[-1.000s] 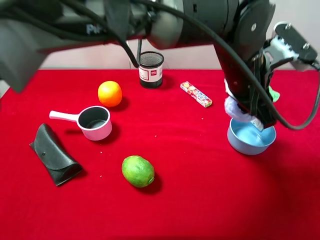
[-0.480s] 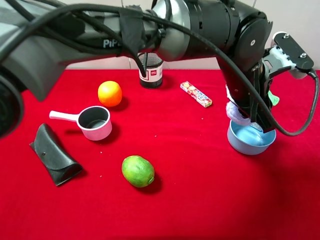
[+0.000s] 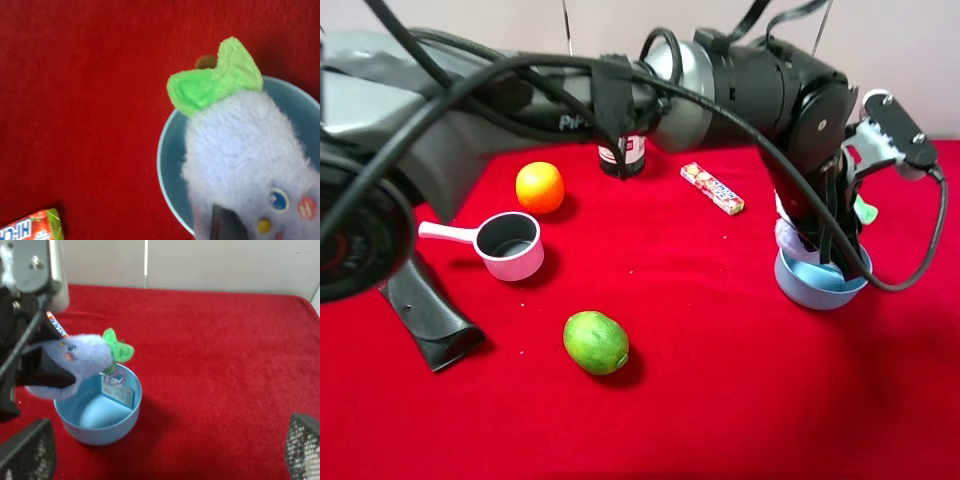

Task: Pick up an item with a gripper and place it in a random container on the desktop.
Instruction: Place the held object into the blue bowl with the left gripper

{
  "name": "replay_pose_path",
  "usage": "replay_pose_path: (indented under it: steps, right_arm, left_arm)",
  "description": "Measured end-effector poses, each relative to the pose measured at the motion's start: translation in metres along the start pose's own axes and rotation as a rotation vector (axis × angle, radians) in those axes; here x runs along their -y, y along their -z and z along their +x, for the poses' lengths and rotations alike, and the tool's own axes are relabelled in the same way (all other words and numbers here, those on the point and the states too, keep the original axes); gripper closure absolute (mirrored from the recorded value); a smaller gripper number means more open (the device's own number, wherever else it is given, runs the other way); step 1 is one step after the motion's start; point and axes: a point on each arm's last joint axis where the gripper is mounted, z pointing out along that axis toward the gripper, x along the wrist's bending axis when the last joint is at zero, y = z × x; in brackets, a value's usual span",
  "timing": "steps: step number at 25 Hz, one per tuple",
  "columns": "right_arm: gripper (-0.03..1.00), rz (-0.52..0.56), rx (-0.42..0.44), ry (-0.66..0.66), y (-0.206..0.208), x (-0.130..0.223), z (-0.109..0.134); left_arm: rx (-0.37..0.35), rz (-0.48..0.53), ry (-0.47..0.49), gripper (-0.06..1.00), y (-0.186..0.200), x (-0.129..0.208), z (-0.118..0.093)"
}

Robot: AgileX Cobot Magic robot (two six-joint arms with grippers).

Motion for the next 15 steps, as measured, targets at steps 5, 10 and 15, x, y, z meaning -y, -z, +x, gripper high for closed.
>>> replay_pose_path:
  steps: [5, 10, 15]
  right_arm:
    - [0.27, 0.000, 0.000, 0.000, 0.000, 0.000, 0.000]
    - [0.27, 0.000, 0.000, 0.000, 0.000, 0.000, 0.000]
    - [0.27, 0.000, 0.000, 0.000, 0.000, 0.000, 0.000]
  left_arm:
    - [-0.002, -0.008, 0.001, 0.54, -0.008, 0.003, -0.001]
    - [-0.009, -0.057, -0.009, 0.54, -0.012, -0.001, -0.007]
    - [-0.014, -0.093, -0.014, 0.54, -0.012, -0.005, -0.010]
